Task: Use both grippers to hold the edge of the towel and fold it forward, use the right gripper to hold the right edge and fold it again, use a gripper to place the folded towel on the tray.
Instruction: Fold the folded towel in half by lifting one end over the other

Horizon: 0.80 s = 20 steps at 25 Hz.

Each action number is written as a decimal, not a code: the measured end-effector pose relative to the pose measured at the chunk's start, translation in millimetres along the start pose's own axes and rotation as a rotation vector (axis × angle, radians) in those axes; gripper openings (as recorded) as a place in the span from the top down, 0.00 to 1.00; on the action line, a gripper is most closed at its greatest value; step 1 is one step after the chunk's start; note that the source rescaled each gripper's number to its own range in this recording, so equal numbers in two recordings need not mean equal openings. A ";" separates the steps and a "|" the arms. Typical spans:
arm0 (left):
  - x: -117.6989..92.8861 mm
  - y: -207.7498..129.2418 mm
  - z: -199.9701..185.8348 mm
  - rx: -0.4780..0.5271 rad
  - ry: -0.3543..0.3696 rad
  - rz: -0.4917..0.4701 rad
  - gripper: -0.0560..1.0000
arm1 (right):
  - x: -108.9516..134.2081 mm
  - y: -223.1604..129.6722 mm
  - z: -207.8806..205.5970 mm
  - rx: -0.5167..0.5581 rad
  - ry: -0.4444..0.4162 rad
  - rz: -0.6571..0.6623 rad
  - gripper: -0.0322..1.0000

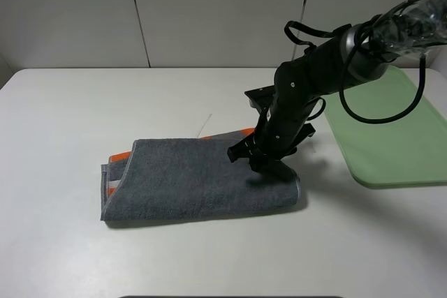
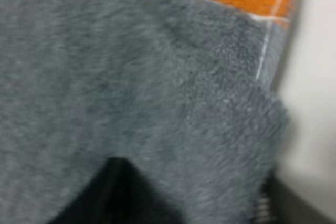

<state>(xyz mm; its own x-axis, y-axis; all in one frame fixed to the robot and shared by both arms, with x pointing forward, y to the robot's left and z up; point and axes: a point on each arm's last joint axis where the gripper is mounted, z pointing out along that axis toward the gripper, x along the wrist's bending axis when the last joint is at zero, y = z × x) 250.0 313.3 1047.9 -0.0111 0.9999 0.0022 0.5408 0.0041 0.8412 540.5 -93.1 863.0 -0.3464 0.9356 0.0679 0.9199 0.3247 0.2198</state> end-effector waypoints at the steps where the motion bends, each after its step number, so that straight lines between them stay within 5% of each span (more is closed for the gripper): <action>1: 0.0 0.0 0.0 0.000 0.000 0.000 0.00 | 0.2 0.1 0.1 -0.001 0.002 0.004 0.73; 3: 0.0 0.0 0.0 0.000 0.000 0.000 0.00 | 0.6 0.1 0.4 -0.001 0.007 0.013 0.89; 10: 0.0 0.0 0.0 0.000 0.000 0.000 0.00 | 1.1 1.9 -4.5 0.001 0.006 0.010 0.88; 20: 0.0 0.0 0.0 0.000 0.000 0.000 0.00 | 0.2 34.1 -58.8 0.040 -0.107 -0.116 0.88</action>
<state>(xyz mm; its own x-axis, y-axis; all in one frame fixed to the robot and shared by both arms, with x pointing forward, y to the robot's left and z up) 250.0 313.3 1047.9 -0.0111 0.9999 0.0022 0.5408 0.0041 0.8412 561.0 -90.0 927.7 -0.4314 0.9001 -0.0604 0.8821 0.4349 0.1811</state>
